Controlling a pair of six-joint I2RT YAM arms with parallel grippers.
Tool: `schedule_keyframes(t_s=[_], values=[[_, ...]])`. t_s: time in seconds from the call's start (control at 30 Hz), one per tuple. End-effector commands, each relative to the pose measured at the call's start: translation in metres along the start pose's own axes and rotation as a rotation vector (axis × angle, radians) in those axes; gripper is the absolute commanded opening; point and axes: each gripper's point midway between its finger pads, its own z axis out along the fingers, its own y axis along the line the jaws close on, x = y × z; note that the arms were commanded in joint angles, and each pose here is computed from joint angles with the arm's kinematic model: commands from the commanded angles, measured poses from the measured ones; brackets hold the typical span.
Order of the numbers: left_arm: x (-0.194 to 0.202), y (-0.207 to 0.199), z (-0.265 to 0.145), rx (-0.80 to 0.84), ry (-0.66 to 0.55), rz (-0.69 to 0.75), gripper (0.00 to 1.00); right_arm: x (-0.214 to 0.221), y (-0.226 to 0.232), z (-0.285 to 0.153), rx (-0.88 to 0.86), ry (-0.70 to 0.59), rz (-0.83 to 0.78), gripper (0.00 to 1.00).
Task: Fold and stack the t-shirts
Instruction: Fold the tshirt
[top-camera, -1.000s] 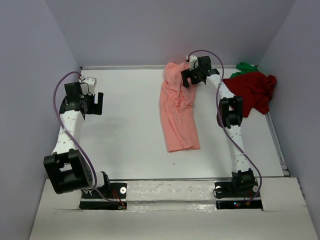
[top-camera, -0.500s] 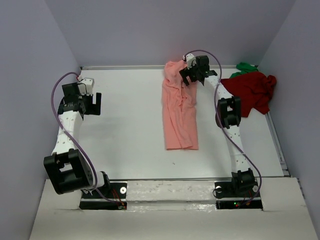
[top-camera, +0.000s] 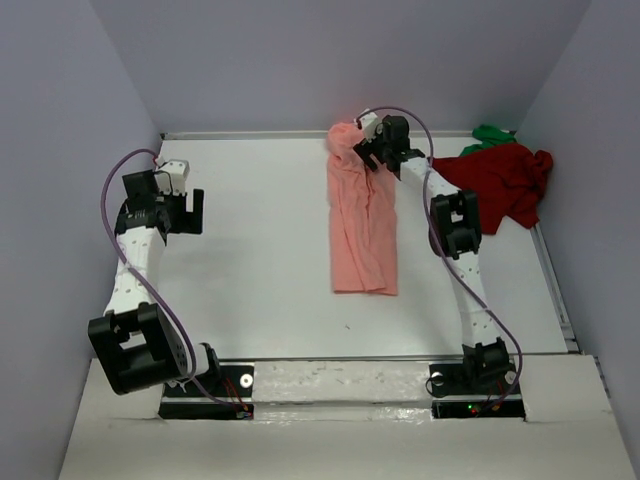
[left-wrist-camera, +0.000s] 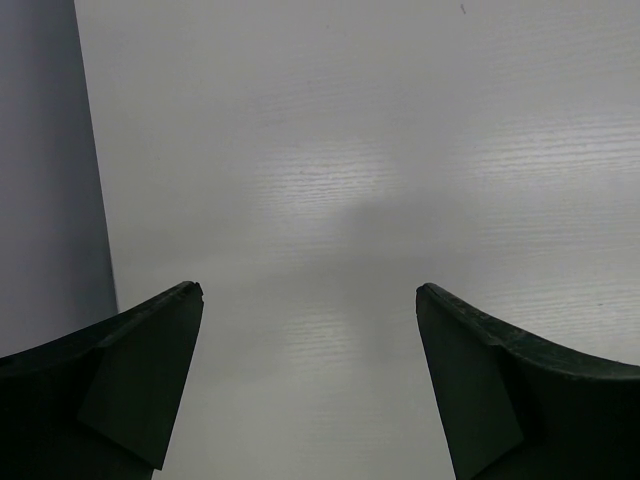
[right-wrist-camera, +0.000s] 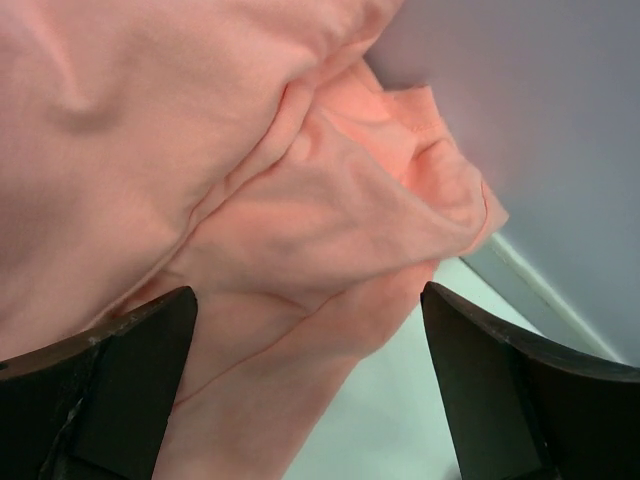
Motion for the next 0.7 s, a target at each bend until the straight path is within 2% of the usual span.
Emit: schedule_keyframes(t_s=[0.0, 0.03, 0.27, 0.3, 0.4, 0.43, 0.5, 0.53, 0.57, 0.67], values=[[-0.021, -0.010, -0.018, 0.044, -0.112, 0.012, 0.99, -0.029, -0.025, -0.046, 0.004, -0.024, -0.009, 1.00], [-0.024, -0.012, -0.024, 0.048, -0.130, 0.016, 0.99, -0.049, -0.039, -0.065, 0.024, -0.054, -0.001, 1.00], [-0.046, -0.038, -0.050, 0.170, -0.247, 0.035, 0.99, -0.060, -0.043, -0.139, -0.027, -0.003, 0.085, 1.00], [-0.047, -0.042, -0.051, 0.188, -0.250, 0.038, 0.99, -0.075, -0.053, -0.161, -0.012, -0.028, 0.117, 1.00], [-0.046, -0.062, -0.052, 0.271, -0.237, 0.050, 0.99, -0.065, -0.034, -0.192, -0.096, 0.015, 0.145, 1.00], [-0.045, -0.079, -0.051, 0.316, -0.223, 0.077, 0.99, -0.072, -0.034, -0.213, -0.121, 0.005, 0.147, 0.96], [-0.036, -0.101, -0.046, 0.360, -0.177, 0.124, 0.99, -0.039, 0.000, -0.236, -0.252, 0.121, 0.165, 0.92], [-0.032, -0.123, -0.046, 0.400, -0.162, 0.178, 0.99, -0.038, 0.002, -0.255, -0.271, 0.127, 0.168, 0.90], [-0.025, -0.128, -0.040, 0.396, -0.134, 0.202, 0.99, -0.007, 0.024, -0.268, -0.319, 0.216, 0.197, 0.89], [-0.011, -0.176, -0.031, 0.528, -0.044, 0.280, 0.99, 0.014, 0.046, -0.317, -0.395, 0.255, 0.208, 0.89]])
